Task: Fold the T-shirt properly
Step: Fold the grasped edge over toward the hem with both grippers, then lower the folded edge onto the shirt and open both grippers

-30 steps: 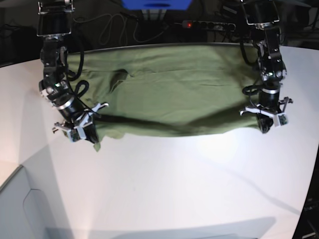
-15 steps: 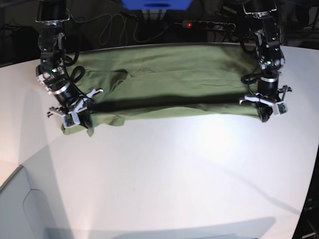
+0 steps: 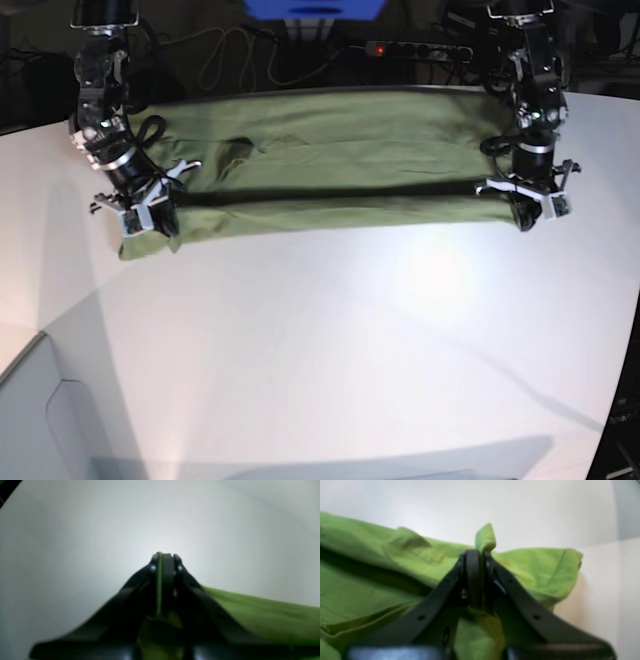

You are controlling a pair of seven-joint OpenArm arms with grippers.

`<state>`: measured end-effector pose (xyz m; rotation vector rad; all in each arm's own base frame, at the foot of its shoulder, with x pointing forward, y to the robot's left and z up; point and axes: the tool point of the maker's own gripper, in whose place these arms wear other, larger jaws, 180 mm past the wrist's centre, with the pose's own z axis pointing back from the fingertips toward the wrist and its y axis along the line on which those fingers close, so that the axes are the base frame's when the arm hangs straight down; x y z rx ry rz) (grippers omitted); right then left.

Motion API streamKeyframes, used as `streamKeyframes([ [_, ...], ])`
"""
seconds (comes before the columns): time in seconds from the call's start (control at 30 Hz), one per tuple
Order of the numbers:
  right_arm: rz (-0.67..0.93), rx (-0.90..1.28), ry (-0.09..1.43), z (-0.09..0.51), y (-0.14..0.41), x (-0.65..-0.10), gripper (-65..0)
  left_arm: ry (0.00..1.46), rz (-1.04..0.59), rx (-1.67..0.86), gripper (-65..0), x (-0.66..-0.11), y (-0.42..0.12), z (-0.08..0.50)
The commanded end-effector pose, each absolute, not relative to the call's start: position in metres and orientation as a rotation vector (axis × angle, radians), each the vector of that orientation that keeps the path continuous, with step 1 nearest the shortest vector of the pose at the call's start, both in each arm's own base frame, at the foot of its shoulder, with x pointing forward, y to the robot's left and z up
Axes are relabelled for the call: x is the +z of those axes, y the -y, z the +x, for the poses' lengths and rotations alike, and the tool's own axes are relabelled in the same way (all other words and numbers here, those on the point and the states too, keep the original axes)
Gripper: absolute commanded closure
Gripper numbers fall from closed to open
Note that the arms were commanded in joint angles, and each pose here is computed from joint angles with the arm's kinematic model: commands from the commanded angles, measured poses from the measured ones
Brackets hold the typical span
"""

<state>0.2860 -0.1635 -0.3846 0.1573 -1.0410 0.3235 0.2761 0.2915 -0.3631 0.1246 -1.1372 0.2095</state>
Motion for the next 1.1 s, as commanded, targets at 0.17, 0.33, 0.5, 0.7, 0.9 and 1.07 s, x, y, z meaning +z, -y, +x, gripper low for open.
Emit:
streamKeyframes([
  [0.17, 0.167, 0.297, 1.084, 0.287, 0.163, -0.375, 0.0, 1.167, 0.129, 0.212, 0.0, -0.357, -0.291, 0.275],
  [0.33, 0.155, 0.241, 1.08, 0.281, 0.171, -0.379, 0.0, 1.163, 0.124, 0.219, 0.0, -0.359, -0.289, 0.274],
  [0.5, 0.154, 0.228, 1.073, 0.278, 0.173, -0.381, 0.0, 1.154, 0.125, 0.218, 0.0, -0.362, -0.289, 0.27],
  [0.7, 0.153, 0.239, 1.078, 0.272, 0.17, -0.377, 0.0, 1.151, 0.123, 0.22, 0.0, -0.362, -0.289, 0.269],
  [0.9, 0.152, 0.246, 1.083, 0.269, 0.168, -0.373, 0.0, 1.131, 0.125, 0.219, 0.0, -0.368, -0.289, 0.262],
  [1.07, 0.151, 0.246, 1.077, 0.267, 0.168, -0.375, 0.0, 1.129, 0.123, 0.221, 0.0, -0.369, -0.288, 0.261],
])
